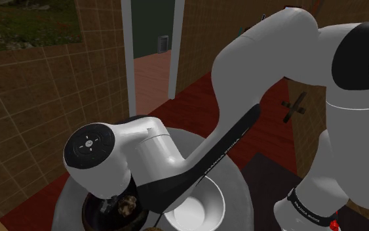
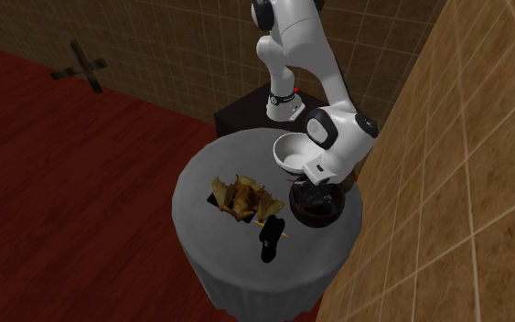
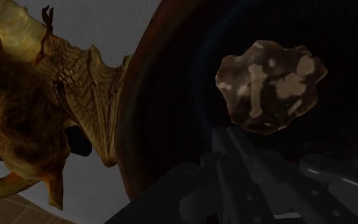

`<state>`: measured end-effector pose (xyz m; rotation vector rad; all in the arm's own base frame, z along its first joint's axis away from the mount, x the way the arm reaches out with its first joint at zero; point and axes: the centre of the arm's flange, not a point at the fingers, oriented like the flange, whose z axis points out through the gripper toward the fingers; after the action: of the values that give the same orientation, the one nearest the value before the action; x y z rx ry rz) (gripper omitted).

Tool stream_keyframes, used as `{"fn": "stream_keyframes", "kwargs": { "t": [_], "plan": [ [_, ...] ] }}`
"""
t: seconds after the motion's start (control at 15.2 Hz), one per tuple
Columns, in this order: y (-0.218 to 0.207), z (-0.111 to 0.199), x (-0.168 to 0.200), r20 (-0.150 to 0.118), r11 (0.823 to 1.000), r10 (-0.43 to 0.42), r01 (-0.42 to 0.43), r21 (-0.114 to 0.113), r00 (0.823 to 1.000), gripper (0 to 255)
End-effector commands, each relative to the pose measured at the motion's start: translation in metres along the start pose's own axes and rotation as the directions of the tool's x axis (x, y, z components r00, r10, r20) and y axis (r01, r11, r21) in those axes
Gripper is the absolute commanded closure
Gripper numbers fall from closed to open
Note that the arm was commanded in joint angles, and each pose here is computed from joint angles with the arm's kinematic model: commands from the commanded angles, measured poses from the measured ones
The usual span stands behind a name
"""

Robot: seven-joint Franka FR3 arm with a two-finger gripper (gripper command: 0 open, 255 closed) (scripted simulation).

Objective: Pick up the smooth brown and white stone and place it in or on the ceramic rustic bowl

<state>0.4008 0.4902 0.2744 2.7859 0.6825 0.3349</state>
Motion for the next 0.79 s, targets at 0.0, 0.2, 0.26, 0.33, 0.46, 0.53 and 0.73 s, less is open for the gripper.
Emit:
{"fn": "stream_keyframes", "kwargs": {
  "t": [0.0,0.2,0.26,0.33,0.46,0.53,0.73],
  "plan": [
    [0.000,0.001,0.000,0.002,1.000,0.000,0.000,-0.002,1.000,255],
    [0.000,0.000,0.000,0.002,1.000,0.000,0.000,-0.002,1.000,0],
    [-0.006,-0.010,-0.007,0.001,1.000,-0.012,0.012,-0.005,1.000,0],
    [-0.012,-0.020,-0.014,0.000,1.000,-0.024,0.024,-0.009,1.000,0],
    [-0.025,-0.039,-0.028,-0.002,0.999,-0.049,0.049,-0.016,0.999,0],
    [-0.024,-0.034,-0.027,-0.002,0.999,-0.049,0.049,-0.016,0.999,0],
    [-0.024,-0.018,-0.027,-0.002,0.999,-0.049,0.049,-0.016,0.999,0]
  ]
}}
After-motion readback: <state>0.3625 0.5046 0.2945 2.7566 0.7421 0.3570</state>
